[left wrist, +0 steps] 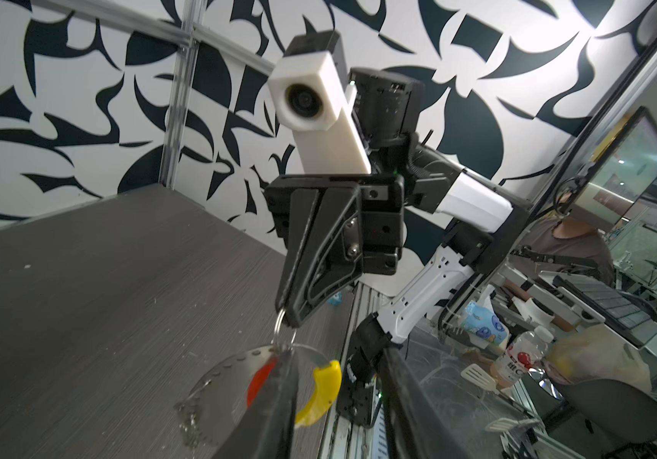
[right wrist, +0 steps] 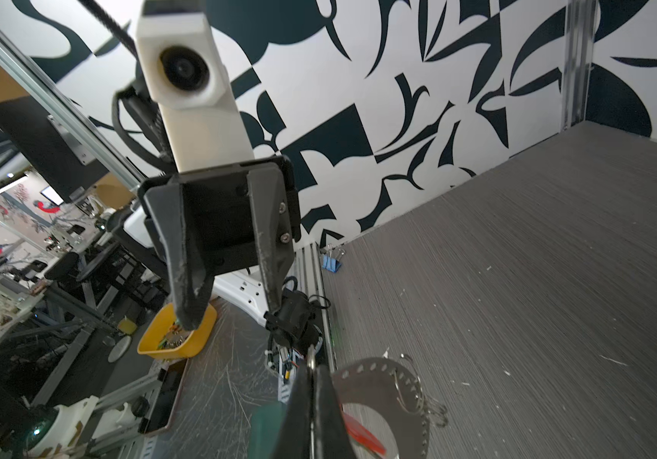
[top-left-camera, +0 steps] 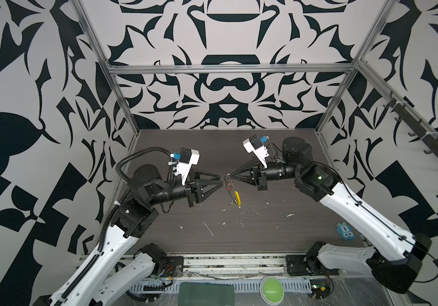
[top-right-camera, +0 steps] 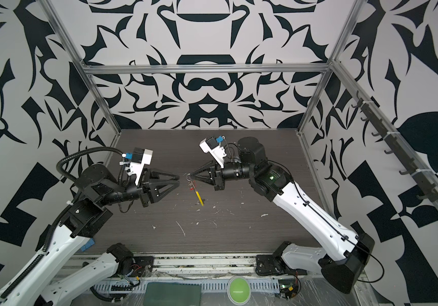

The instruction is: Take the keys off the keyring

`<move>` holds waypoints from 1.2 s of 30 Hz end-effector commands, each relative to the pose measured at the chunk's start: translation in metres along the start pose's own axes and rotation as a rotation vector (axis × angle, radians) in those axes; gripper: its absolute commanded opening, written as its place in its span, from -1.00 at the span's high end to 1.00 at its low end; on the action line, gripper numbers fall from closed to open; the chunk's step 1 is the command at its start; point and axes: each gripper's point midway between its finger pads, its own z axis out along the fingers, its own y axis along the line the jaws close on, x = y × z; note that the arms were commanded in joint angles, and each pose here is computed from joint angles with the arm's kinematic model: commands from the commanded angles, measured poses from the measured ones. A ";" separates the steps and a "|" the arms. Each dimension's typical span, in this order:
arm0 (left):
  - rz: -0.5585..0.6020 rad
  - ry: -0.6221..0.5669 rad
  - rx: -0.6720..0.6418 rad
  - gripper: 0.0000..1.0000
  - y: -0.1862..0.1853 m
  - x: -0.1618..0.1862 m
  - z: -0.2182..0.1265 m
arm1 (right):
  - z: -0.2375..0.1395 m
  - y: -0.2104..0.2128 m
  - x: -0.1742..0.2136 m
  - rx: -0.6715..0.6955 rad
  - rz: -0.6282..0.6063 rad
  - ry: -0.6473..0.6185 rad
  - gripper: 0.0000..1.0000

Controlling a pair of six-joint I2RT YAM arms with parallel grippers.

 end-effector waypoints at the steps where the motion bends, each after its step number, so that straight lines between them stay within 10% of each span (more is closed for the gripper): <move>1: -0.031 0.108 -0.013 0.30 0.008 0.017 0.006 | -0.007 0.008 -0.005 0.013 -0.077 0.028 1.00; 28: -0.082 0.341 0.031 0.72 0.011 0.036 0.019 | 0.001 0.012 0.010 0.011 -0.115 0.168 1.00; 36: -0.071 0.355 -0.004 0.53 0.017 0.038 0.019 | 0.005 0.018 0.012 -0.008 -0.124 0.177 1.00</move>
